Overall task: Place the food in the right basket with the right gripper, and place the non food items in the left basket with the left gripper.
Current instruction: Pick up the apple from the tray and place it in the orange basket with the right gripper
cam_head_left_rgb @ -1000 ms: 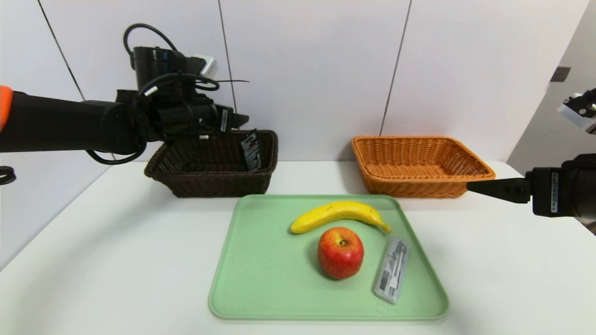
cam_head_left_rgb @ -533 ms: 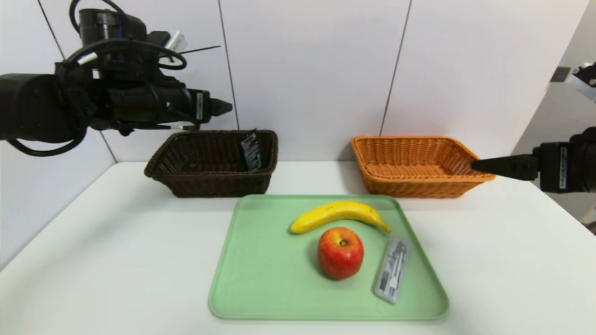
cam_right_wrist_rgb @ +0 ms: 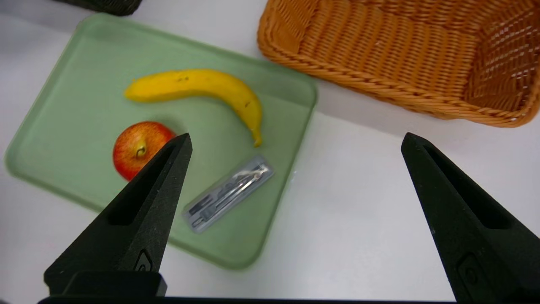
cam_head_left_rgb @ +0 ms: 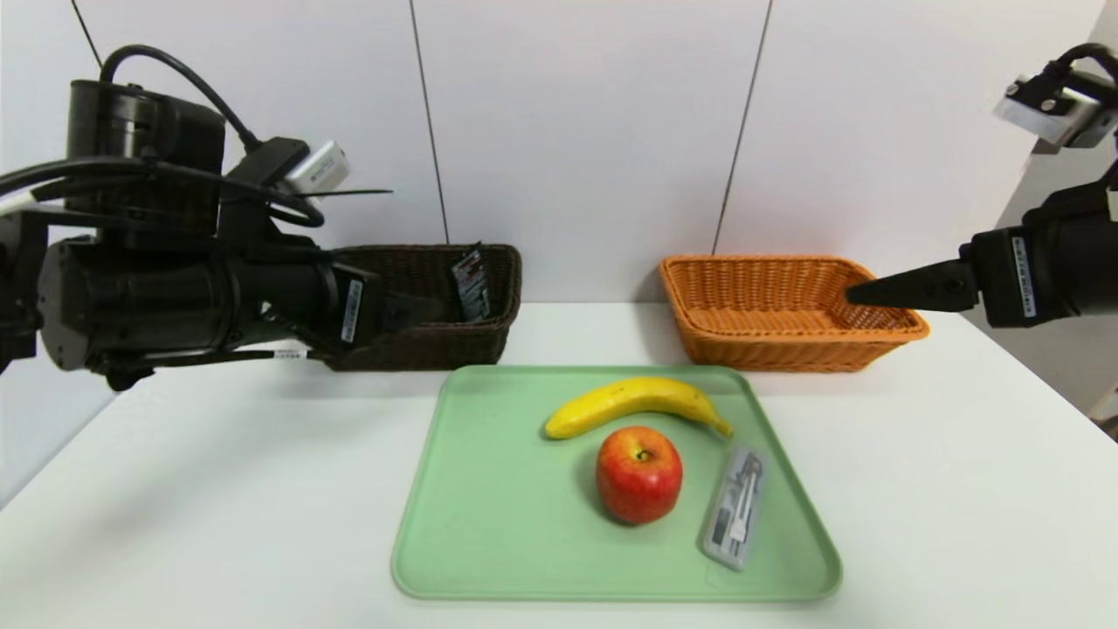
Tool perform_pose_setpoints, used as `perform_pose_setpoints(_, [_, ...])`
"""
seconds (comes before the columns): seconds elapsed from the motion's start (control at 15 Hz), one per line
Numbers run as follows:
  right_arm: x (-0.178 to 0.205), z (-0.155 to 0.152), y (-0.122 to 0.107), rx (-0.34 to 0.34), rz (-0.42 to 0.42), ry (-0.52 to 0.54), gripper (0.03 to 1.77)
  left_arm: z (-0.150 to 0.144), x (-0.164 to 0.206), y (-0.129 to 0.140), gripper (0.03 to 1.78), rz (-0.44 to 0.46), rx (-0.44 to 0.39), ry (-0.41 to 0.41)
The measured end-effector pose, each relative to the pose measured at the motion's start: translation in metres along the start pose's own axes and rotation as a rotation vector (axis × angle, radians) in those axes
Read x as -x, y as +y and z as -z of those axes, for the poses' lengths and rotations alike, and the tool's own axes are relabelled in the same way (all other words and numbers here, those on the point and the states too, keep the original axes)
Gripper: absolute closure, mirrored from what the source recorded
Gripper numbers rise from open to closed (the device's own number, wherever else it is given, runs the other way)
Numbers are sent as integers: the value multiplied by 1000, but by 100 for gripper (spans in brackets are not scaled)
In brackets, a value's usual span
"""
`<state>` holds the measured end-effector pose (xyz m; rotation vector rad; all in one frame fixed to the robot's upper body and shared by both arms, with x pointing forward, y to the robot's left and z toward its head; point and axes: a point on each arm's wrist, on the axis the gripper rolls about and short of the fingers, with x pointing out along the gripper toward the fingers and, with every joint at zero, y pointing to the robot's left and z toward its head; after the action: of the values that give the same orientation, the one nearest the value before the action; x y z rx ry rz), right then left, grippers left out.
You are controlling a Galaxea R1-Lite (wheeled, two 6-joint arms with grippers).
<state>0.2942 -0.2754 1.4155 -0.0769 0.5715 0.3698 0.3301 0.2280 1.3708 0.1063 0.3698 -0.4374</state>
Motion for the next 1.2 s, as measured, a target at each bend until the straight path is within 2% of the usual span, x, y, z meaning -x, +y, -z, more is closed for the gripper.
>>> perform_pose_setpoints(0.27, [-9, -6, 26, 74, -103, 121, 9, 20, 14, -21, 12, 79, -35, 39])
perform_pose_setpoints(0.6, [-40, 3, 61, 141, -210, 267, 9, 31, 22, -37, 12, 144, -67, 57])
perform_pose_setpoints(1.2, [-96, 24, 101, 202, -271, 441, 9, 41, 22, -42, 12, 163, -76, 90])
